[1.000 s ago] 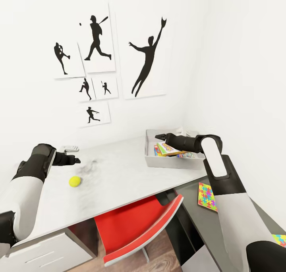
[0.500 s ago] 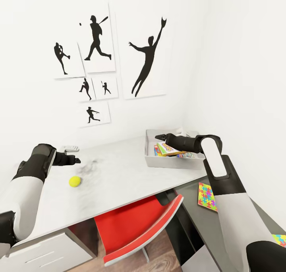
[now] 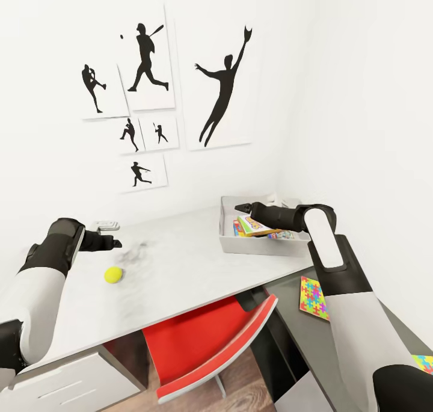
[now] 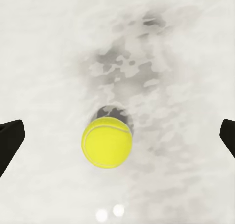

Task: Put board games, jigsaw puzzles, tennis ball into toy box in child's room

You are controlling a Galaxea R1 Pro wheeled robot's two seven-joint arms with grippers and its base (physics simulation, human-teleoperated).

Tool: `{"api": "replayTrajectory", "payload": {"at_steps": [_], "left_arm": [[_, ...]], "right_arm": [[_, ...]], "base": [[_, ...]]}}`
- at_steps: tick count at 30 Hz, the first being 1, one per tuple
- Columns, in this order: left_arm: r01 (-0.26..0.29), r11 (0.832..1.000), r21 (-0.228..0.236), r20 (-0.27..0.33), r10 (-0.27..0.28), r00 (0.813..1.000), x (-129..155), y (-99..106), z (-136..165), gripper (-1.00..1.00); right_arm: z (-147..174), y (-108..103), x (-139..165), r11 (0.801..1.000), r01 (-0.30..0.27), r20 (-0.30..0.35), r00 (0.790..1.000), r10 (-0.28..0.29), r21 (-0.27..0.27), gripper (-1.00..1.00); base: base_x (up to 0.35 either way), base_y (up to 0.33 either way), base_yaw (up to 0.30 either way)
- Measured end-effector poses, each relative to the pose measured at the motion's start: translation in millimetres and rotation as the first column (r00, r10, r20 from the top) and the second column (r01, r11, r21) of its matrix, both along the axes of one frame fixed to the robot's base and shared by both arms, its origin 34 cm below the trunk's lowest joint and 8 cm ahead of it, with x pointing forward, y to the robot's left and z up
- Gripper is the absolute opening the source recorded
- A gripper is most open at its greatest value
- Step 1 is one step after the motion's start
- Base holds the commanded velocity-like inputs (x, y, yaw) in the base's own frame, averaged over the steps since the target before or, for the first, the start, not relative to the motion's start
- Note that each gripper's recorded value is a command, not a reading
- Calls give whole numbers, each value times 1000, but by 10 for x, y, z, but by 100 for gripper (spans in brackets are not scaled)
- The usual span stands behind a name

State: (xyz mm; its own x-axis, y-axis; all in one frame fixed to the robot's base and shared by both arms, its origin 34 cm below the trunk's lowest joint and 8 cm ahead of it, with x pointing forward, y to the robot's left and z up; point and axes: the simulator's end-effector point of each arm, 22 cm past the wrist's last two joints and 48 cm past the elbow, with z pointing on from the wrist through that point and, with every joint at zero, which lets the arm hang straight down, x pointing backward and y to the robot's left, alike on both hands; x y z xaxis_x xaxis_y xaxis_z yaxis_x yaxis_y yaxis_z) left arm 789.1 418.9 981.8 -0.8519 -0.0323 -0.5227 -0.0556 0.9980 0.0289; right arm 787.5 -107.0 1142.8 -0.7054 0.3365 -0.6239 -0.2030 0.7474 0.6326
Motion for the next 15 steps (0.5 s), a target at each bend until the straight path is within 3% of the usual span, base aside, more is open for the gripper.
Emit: {"api": "replayTrajectory", "payload": {"at_steps": [8, 15], "left_arm": [[22, 1000, 7, 28, -22, 999, 52, -15, -12, 100], [31, 999, -7, 5, -31, 1000, 2, -38, -206, 100]], "right_arm": [[63, 50, -22, 999, -16, 4, 1000, 16, 35, 100], [212, 282, -121, 982, -81, -5, 997, 83, 172, 100]], "base": [[0, 0, 0], [0, 0, 0]]}}
